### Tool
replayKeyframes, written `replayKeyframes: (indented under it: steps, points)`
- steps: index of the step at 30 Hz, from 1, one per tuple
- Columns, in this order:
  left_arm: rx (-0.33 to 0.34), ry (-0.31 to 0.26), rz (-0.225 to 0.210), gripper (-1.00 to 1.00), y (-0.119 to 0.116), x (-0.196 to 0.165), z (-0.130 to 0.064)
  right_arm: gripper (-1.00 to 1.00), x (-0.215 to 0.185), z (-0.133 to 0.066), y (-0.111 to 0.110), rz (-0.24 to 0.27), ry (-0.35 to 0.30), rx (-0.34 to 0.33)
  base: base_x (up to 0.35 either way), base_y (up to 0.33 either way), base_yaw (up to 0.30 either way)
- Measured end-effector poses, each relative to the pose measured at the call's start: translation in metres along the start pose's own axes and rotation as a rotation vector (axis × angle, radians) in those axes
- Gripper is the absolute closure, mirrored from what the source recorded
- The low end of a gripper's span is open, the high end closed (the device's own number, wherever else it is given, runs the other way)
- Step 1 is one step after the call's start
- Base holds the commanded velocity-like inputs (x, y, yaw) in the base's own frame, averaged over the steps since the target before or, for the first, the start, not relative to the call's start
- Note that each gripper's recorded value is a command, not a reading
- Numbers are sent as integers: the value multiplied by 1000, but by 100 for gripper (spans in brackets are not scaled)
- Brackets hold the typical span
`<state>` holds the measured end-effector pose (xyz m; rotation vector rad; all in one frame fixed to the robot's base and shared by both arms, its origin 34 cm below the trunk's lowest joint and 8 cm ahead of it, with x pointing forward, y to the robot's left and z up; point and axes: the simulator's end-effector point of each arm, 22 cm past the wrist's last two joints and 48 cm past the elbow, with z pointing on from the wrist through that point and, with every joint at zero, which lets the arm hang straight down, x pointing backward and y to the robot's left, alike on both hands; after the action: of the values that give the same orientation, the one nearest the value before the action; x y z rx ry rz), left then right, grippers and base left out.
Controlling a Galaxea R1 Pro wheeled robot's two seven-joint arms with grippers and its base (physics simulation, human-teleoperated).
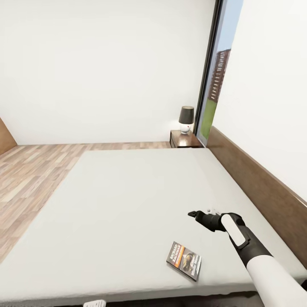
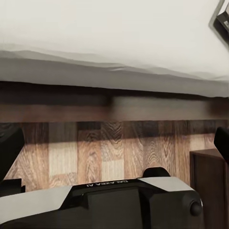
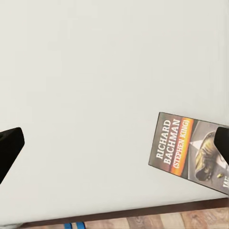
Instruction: In the bedroom, move the book from the bed onto either nightstand, and place the two sandals side by side next to the bed.
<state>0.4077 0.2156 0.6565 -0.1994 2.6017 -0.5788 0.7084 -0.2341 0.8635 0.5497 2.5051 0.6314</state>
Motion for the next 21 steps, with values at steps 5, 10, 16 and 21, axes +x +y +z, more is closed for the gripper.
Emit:
replayKeyframes:
  steps: [5, 10, 16, 21]
  points:
    - [-2, 7, -4, -100, 1, 3, 1, -100, 4, 4, -4, 4, 9, 5, 0, 0, 0]
    - [-5, 14, -7, -100, 2, 7, 1, -100, 6, 7, -6, 7, 16, 10, 0, 0, 0]
    - [-9, 20, -12, -100, 4, 10, 2, -100, 10, 10, -9, 10, 24, 14, 0, 0, 0]
    - [-11, 27, -17, -100, 6, 13, 2, -100, 14, 14, -10, 11, 32, 15, 0, 0, 0]
